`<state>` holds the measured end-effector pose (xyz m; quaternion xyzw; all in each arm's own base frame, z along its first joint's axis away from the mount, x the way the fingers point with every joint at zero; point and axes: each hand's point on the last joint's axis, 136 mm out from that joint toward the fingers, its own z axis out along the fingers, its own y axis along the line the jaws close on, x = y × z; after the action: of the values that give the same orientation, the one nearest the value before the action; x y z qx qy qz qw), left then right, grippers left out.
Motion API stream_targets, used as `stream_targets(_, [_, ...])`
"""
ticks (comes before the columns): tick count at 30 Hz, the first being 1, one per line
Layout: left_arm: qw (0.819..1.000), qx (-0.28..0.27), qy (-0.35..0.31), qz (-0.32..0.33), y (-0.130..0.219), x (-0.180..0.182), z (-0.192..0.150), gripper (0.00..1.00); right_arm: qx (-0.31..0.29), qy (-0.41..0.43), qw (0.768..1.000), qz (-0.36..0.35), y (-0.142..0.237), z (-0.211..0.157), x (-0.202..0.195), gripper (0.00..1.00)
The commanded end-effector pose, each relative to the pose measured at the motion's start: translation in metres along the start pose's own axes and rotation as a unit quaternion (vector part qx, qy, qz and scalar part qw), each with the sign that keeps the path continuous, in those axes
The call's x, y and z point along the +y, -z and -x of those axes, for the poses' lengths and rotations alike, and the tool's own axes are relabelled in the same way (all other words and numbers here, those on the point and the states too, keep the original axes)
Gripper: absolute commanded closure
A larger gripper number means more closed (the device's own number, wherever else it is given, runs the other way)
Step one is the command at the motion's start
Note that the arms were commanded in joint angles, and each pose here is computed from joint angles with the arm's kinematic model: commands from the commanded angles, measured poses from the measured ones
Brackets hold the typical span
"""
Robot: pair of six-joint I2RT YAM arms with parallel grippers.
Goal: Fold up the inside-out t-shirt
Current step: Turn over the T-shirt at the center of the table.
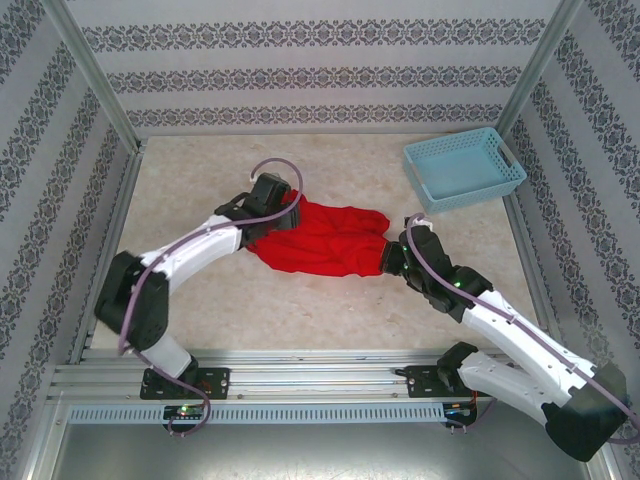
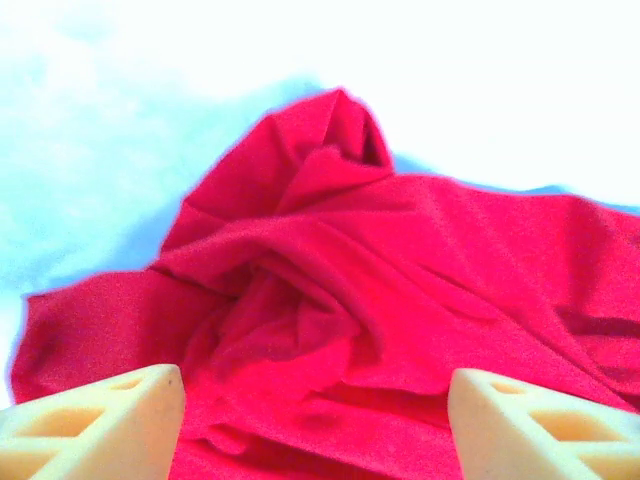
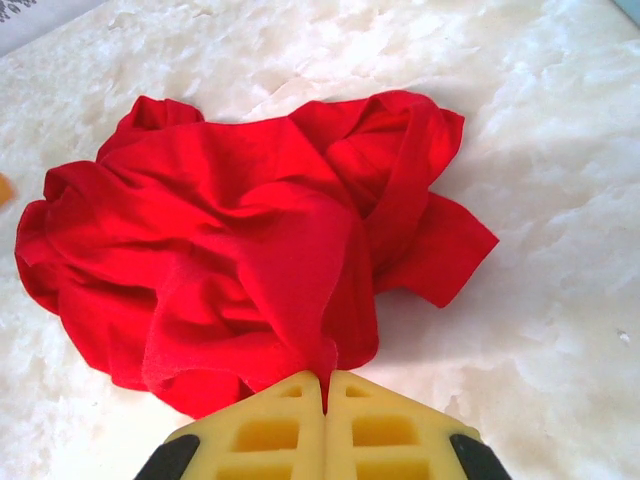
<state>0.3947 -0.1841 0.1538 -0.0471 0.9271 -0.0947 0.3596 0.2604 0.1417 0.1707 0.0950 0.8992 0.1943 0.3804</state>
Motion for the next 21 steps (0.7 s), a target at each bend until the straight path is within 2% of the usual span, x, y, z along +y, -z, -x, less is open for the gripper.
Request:
stream_targets(1, [0.998,0.021,-0.013,0.062,0.011,0.036,-0.026,0.27,0.014,0.001,1.000,-0.016,-0.002,-0.011,-0.012,1.00])
stream_targets(4, [0.997,0.046,-0.002,0.064,0.002,0.047,-0.043,0.28,0.017,0.002,1.000,-0.016,-0.004,-0.014,-0.014,1.00])
stream_targets(8, [0.997,0.078,0.005,0.027,-0.014,0.030,-0.055,0.32,0.017,0.010,1.000,-0.013,-0.004,-0.011,-0.011,1.00])
stream_targets(11, [0.995,0.096,-0.001,0.035,-0.032,0.028,-0.059,0.34,0.008,0.017,1.000,-0.011,0.000,-0.004,-0.008,1.00])
stream_targets(13, [0.994,0.107,-0.005,0.038,-0.045,0.026,-0.059,0.40,0.005,0.019,1.000,-0.011,0.002,-0.002,-0.008,1.00])
stream_targets(17, [0.993,0.114,0.006,0.040,-0.067,0.028,-0.047,0.57,-0.008,0.026,0.999,-0.025,0.010,0.004,-0.013,1.00])
stream_targets(19, [0.993,0.115,0.012,0.026,-0.073,0.023,-0.039,0.70,-0.015,0.030,0.999,-0.034,0.017,0.011,-0.017,1.00])
stream_targets(21, [0.994,0.103,0.011,0.023,-0.068,0.018,-0.024,0.87,-0.023,0.034,0.999,-0.035,0.025,0.021,-0.017,1.00])
